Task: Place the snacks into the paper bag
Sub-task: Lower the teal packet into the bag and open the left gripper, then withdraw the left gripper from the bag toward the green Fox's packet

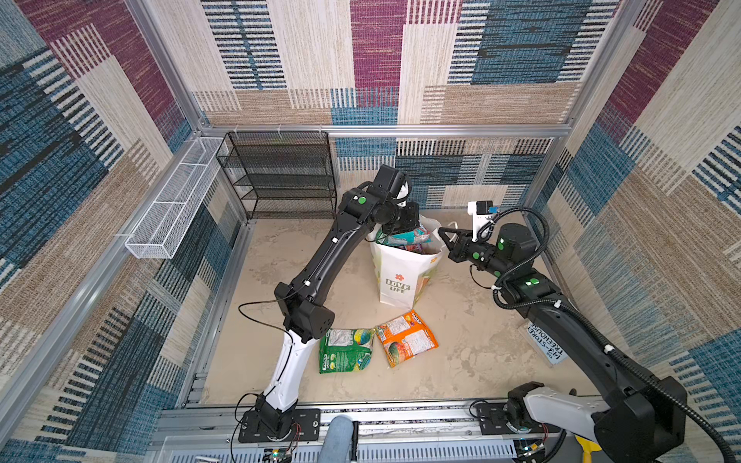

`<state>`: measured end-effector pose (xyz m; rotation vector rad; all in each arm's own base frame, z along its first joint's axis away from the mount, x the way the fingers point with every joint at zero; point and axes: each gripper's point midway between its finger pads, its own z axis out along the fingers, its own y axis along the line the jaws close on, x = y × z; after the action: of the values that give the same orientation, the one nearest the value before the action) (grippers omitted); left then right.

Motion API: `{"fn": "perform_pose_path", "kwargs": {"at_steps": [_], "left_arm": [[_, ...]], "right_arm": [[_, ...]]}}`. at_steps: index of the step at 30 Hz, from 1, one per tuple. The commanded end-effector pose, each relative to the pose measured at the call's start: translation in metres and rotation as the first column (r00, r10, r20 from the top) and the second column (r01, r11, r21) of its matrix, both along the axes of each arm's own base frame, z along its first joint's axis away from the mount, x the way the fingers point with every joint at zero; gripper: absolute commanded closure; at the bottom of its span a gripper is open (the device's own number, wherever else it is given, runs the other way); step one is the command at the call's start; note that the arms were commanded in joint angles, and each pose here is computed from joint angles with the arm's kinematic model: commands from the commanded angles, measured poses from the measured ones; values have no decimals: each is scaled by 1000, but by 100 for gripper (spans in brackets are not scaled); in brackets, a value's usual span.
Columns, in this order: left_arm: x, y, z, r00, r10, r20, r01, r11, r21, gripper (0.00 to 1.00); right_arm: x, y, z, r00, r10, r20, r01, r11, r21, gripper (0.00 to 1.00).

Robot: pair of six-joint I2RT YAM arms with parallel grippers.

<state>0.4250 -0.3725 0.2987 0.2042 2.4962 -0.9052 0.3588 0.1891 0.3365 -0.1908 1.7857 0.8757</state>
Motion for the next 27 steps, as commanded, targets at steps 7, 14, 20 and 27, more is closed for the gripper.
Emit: {"fn": "perform_pose_path", "kwargs": {"at_steps": [7, 14, 20, 27], "left_arm": [[21, -18, -52, 998, -53, -23, 54, 998, 31, 100], [23, -10, -92, 991, -27, -130, 36, 997, 63, 89], [17, -13, -54, 995, -43, -85, 43, 999, -1, 62], [2, -13, -6, 997, -65, -50, 60, 994, -88, 43]], "right_arm": [[-1, 7, 6, 999, 41, 23, -42, 999, 13, 100], [-1, 7, 6, 999, 44, 26, -45, 999, 15, 100], [-1, 7, 5, 999, 41, 26, -42, 999, 14, 100], [1, 5, 3, 1000, 25, 17, -25, 1000, 14, 100]]}}
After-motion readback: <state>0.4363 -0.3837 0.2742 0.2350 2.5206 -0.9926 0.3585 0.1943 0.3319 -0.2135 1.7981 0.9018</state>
